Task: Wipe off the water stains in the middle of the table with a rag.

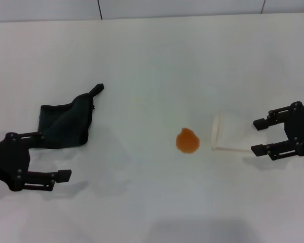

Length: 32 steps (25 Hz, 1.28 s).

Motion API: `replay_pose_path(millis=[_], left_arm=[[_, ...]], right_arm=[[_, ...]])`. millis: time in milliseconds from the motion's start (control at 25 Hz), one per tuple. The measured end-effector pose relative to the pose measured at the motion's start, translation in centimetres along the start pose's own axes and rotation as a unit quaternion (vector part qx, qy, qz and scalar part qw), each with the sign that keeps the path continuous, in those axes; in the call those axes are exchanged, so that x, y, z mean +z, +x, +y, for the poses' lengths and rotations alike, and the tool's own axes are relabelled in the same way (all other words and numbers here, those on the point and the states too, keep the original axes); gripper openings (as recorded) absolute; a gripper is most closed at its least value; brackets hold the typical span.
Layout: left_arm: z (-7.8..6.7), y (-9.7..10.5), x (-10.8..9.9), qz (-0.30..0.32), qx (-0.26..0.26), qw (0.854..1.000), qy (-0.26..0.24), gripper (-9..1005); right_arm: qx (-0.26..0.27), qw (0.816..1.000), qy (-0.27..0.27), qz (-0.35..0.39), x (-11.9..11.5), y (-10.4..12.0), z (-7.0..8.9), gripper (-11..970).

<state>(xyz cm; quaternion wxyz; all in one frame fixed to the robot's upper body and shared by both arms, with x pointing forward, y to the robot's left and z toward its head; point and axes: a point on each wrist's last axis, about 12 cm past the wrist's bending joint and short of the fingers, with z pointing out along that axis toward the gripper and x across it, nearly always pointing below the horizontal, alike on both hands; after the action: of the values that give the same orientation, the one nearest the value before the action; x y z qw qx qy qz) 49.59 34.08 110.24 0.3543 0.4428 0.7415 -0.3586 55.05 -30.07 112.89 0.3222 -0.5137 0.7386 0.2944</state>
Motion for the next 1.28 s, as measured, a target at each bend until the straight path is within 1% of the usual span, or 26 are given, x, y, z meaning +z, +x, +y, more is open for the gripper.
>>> replay_pose_path(millis=[240,480,720,840,880,960,1080,1280], left_arm=[[0.0,0.0,0.0,0.000,0.000,1.000,-0.001,879],[0.0,0.0,0.0,0.000,0.000,1.000,-0.001,879],[0.1,-0.1,0.1,0.000,0.002,1.000,-0.001,879],[0.2,-0.3,0.1,0.000,0.005,1.000,0.000,879],[0.2,-0.3,0.1,0.000,0.005,1.000,0.000,880],[0.4,-0.7,0.2,0.000,0.009,1.000,0.001,880],[0.5,-0.9,0.3,-0.001,0.011,1.000,0.002,880],[0.5,-1.0,0.4,-0.001,0.012,1.000,0.005,880]], right_arm=[[-0.003,1.000,0.002,-0.001,-0.1,-0.2,0.0,668],[-0.011,1.000,0.004,0.012,-0.3,-1.5,-0.1,671],[-0.029,0.998,0.003,0.053,-0.2,-4.4,-0.6,673],[-0.035,0.996,-0.005,0.076,0.1,-5.6,-0.7,675],[-0.035,0.996,-0.005,0.076,0.1,-5.6,-0.7,675],[-0.040,0.993,-0.012,0.111,0.6,-6.9,-1.1,676],[-0.036,0.988,-0.006,0.153,1.2,-7.5,-1.5,833],[-0.040,0.979,-0.009,0.200,2.5,-8.8,-1.6,861]])
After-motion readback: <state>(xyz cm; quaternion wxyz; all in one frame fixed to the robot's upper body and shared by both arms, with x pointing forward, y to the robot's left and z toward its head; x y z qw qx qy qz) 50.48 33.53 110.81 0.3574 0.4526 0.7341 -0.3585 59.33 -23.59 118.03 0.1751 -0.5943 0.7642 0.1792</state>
